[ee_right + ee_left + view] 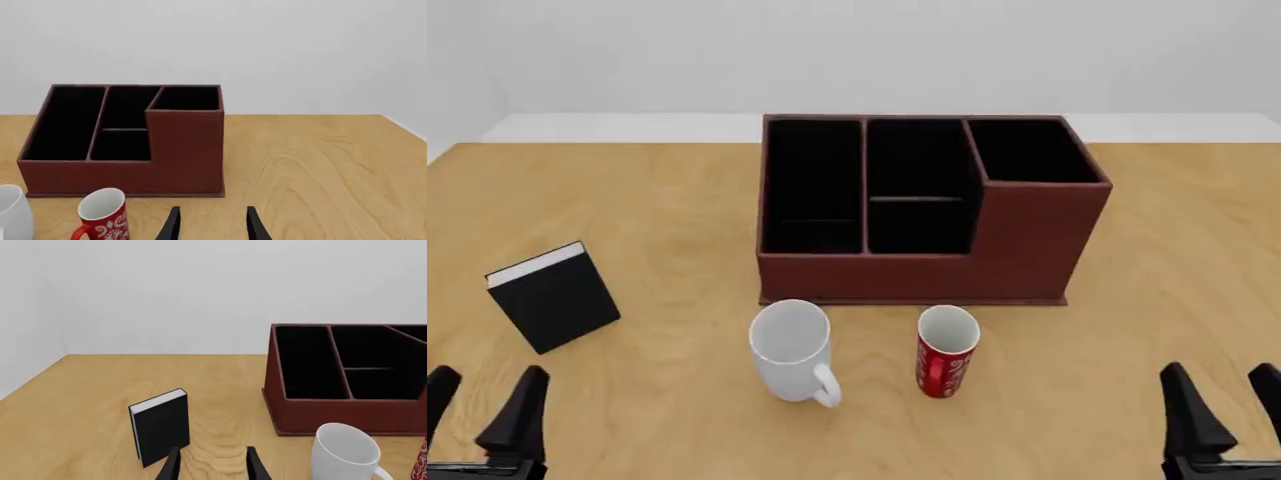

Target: Pick up the white mug and place it to the right of the caddy.

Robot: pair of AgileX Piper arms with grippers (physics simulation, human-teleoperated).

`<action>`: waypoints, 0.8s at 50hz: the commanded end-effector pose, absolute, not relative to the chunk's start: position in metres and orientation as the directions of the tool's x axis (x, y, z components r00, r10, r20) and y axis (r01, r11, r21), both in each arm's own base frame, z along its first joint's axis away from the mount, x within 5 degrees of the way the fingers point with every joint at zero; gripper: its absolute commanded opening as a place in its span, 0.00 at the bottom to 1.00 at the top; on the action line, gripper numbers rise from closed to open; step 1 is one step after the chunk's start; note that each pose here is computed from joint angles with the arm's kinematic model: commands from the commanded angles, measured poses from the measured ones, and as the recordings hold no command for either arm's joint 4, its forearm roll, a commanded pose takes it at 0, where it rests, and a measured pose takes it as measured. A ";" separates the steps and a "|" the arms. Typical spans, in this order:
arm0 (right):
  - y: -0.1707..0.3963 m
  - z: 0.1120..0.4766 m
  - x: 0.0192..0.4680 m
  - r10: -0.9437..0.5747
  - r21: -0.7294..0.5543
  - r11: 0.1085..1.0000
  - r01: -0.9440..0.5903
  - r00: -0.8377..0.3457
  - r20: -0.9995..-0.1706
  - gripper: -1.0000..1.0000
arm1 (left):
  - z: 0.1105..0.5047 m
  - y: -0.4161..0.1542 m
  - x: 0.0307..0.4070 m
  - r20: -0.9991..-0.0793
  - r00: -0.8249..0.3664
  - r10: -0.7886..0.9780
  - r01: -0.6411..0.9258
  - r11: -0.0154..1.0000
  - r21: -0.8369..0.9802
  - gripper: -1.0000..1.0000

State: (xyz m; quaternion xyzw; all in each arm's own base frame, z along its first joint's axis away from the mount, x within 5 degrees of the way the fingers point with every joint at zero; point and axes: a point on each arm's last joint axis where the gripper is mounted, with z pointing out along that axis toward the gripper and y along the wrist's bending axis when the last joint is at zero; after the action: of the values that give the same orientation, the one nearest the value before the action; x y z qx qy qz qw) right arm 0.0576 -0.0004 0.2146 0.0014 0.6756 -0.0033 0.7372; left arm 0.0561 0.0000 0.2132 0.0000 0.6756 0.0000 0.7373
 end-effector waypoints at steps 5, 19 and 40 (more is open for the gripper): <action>0.000 0.218 0.056 0.003 0.003 1.000 -0.004 0.098 -0.995 1.00 | 0.213 0.000 0.056 -0.996 0.087 0.000 0.000 1.000 0.000 1.00; 0.003 0.255 0.046 -0.009 -0.016 0.998 -0.053 0.134 -0.991 1.00 | 0.213 0.000 0.056 -0.996 0.087 0.000 0.000 1.000 0.000 1.00; 0.022 0.346 0.068 -0.166 -0.193 0.936 -0.293 0.115 -0.979 1.00 | 0.213 0.000 0.056 -0.996 0.087 0.000 0.000 1.000 0.000 1.00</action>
State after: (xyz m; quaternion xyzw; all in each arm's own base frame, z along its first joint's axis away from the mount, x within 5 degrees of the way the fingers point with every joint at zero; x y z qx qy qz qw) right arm 0.0522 0.0107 0.3078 -0.1098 0.6624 0.0285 0.7405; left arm 0.0561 0.0000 0.2132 0.0000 0.6756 0.0000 0.7373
